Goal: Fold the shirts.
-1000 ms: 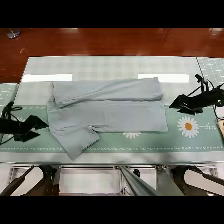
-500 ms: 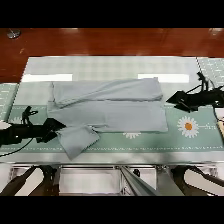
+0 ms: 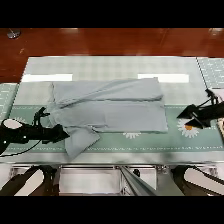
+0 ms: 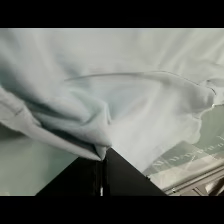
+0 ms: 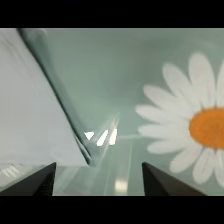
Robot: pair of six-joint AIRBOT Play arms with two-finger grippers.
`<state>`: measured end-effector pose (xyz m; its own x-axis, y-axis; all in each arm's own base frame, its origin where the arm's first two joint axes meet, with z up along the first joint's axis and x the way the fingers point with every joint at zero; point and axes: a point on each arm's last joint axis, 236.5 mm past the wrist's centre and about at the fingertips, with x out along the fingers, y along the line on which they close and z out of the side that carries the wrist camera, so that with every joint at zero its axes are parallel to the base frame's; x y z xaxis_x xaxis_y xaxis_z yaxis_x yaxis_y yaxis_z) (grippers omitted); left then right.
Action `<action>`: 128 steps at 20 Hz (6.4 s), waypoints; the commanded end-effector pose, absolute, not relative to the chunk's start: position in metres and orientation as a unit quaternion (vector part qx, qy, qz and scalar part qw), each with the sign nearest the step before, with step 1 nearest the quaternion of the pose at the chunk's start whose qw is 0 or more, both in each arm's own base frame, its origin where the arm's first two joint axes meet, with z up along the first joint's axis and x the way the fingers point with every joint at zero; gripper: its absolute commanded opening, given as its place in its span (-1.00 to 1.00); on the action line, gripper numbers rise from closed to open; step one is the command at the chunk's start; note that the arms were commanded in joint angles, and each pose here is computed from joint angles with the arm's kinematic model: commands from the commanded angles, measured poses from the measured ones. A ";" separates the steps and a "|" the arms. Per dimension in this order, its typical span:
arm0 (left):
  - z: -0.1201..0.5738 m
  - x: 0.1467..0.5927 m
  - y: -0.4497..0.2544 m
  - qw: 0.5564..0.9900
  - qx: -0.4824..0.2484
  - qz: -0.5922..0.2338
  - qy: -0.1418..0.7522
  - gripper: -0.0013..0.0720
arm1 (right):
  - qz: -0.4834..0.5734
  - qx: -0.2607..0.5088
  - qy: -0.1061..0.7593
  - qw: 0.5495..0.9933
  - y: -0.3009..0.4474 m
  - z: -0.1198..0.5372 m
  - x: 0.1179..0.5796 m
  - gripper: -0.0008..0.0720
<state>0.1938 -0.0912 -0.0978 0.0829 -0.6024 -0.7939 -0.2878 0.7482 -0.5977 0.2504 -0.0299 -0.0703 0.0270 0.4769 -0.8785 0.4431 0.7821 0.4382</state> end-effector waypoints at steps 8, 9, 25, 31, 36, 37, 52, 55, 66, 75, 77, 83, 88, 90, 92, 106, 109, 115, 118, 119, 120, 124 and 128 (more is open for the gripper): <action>-0.083 0.206 -0.097 0.663 -0.340 -0.139 0.652 -0.90 | 0.083 0.319 0.720 0.611 0.046 -0.099 0.246 0.72; -0.083 0.206 -0.097 0.663 -0.341 -0.140 0.652 -0.91 | 0.087 0.319 0.718 0.612 0.052 -0.100 0.252 0.72; 0.008 0.364 -0.048 0.780 -0.299 -0.137 0.532 -0.90 | 0.143 0.258 0.599 0.745 0.049 0.000 0.410 -0.89; -0.022 0.443 -0.028 0.764 -0.338 -0.103 0.541 -0.90 | 0.127 0.300 0.565 0.758 0.049 -0.017 0.476 -0.89; -0.044 0.468 -0.036 0.757 -0.336 -0.105 0.550 -0.91 | 0.134 0.353 0.554 0.742 0.058 -0.035 0.511 -0.89; -0.046 0.472 -0.038 0.758 -0.334 -0.107 0.550 -0.89 | 0.132 0.357 0.556 0.739 0.057 -0.039 0.513 -0.89; 0.028 0.387 -0.019 0.812 -0.256 -0.097 0.515 0.95 | 0.113 0.302 0.688 0.650 0.054 -0.103 0.451 0.71; 0.025 0.377 -0.062 0.805 -0.233 -0.139 0.528 0.95 | 0.153 0.299 0.683 0.649 0.086 -0.097 0.454 0.27; 0.023 0.357 -0.210 0.778 -0.172 -0.291 0.529 -0.91 | 0.150 0.154 0.624 0.751 0.047 0.033 0.379 -0.89; -0.020 0.350 -0.395 0.741 -0.114 -0.383 0.539 -0.91 | 0.129 0.150 0.543 0.816 0.060 0.097 0.280 -0.89; -0.032 0.345 -0.426 0.721 -0.114 -0.393 0.560 -0.91 | 0.130 0.151 0.537 0.820 0.062 0.103 0.276 -0.89; -0.081 0.263 -0.499 0.644 -0.085 -0.425 0.630 -0.91 | 0.159 0.174 0.507 0.829 0.077 0.116 0.287 -0.89; -0.064 0.251 -0.507 0.626 -0.083 -0.446 0.634 -0.91 | 0.180 0.185 0.499 0.827 0.087 0.123 0.287 -0.89; -0.043 0.297 -0.472 0.646 -0.092 -0.427 0.626 -0.91 | 0.196 0.193 0.494 0.825 0.095 0.127 0.288 -0.89; -0.021 0.344 -0.408 0.668 -0.090 -0.389 0.628 -0.91 | 0.223 0.181 0.493 0.821 0.113 0.131 0.291 -0.89; 0.098 0.287 -0.131 0.854 -0.150 -0.192 0.460 -0.91 | 0.412 0.081 0.542 0.728 0.385 0.084 0.385 -0.89; 0.061 0.269 -0.131 0.837 -0.165 -0.186 0.488 -0.91 | 0.419 0.072 0.566 0.707 0.420 0.043 0.387 -0.89; 0.027 0.281 -0.126 0.837 -0.183 -0.159 0.491 -0.91 | 0.400 0.083 0.581 0.704 0.413 0.016 0.416 0.74; 0.027 0.288 -0.125 0.842 -0.185 -0.154 0.483 -0.91 | 0.369 0.089 0.580 0.721 0.318 0.072 0.442 0.74; 0.027 0.288 -0.124 0.843 -0.185 -0.154 0.481 -0.91 | 0.350 0.075 0.587 0.726 0.268 0.092 0.442 0.74; 0.028 0.290 -0.124 0.844 -0.186 -0.153 0.479 -0.91 | 0.318 0.057 0.599 0.732 0.218 0.104 0.437 0.74; 0.029 0.292 -0.124 0.847 -0.186 -0.152 0.474 -0.91 | 0.153 0.118 0.608 0.770 0.090 0.084 0.395 0.74; 0.023 0.288 -0.126 0.842 -0.189 -0.153 0.481 -0.91 | 0.064 0.325 0.571 0.751 0.117 -0.028 0.331 0.74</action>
<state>0.2889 -0.1247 0.0256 0.4930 -0.4365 -0.7526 0.0798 0.8841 -0.4605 0.3674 0.1206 0.0329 0.2110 0.4518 -0.8668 0.0272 0.8837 0.4672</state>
